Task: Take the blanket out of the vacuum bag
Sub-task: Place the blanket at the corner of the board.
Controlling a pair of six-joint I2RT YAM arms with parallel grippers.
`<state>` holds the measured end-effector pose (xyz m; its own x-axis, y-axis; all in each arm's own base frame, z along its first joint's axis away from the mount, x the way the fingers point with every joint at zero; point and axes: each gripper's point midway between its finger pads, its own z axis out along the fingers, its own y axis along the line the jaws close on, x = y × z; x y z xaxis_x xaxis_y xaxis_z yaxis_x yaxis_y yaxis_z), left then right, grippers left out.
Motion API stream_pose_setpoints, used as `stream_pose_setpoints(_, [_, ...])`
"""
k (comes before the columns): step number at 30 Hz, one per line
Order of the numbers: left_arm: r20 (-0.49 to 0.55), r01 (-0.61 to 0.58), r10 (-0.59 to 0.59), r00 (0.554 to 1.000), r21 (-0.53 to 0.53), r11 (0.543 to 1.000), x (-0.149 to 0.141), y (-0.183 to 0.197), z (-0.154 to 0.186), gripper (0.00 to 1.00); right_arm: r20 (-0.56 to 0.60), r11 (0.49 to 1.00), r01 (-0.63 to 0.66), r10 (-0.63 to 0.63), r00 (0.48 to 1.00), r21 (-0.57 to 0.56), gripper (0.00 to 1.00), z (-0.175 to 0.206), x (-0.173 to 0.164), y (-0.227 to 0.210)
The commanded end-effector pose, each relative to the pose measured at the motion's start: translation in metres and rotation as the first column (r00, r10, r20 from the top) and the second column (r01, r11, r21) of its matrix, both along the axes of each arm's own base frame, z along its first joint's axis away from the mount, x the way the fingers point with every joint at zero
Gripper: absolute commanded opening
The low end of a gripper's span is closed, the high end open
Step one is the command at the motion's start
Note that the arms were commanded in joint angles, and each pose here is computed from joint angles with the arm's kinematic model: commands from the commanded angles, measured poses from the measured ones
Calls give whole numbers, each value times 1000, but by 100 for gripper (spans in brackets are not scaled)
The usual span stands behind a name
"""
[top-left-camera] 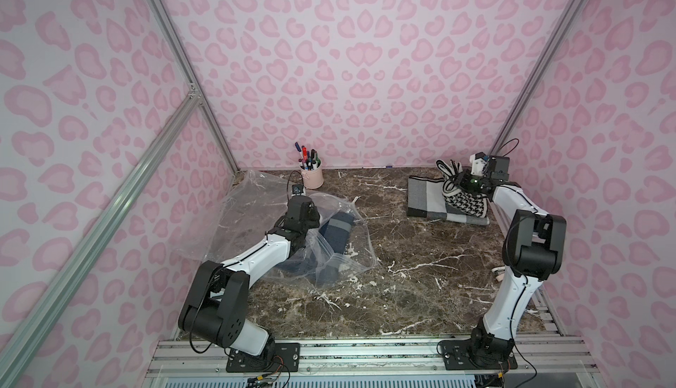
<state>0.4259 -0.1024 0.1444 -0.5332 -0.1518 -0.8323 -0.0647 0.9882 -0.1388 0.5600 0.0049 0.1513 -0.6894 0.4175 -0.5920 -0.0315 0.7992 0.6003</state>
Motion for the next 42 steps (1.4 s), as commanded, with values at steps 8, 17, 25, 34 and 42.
stream_pose_setpoints(8, [10,42,-42,999,-70,997,0,-12,0,4,18,1000,-27,27,999,0,0,-9,14,23])
stream_pose_setpoints(17, [5,47,-46,999,-69,997,-1,-13,-4,4,-18,998,-62,62,998,-5,0,-29,11,41])
stream_pose_setpoints(25, [5,49,-49,999,-69,996,0,-13,-4,4,-43,994,-93,91,995,-53,29,-40,11,57])
stream_pose_setpoints(34, [2,56,-56,998,-69,996,2,-15,-5,4,-16,992,-123,123,992,-29,46,-30,13,71])
stream_pose_setpoints(42, [-5,61,-62,998,-73,995,3,-17,-9,4,53,978,-207,206,977,3,47,0,23,108])
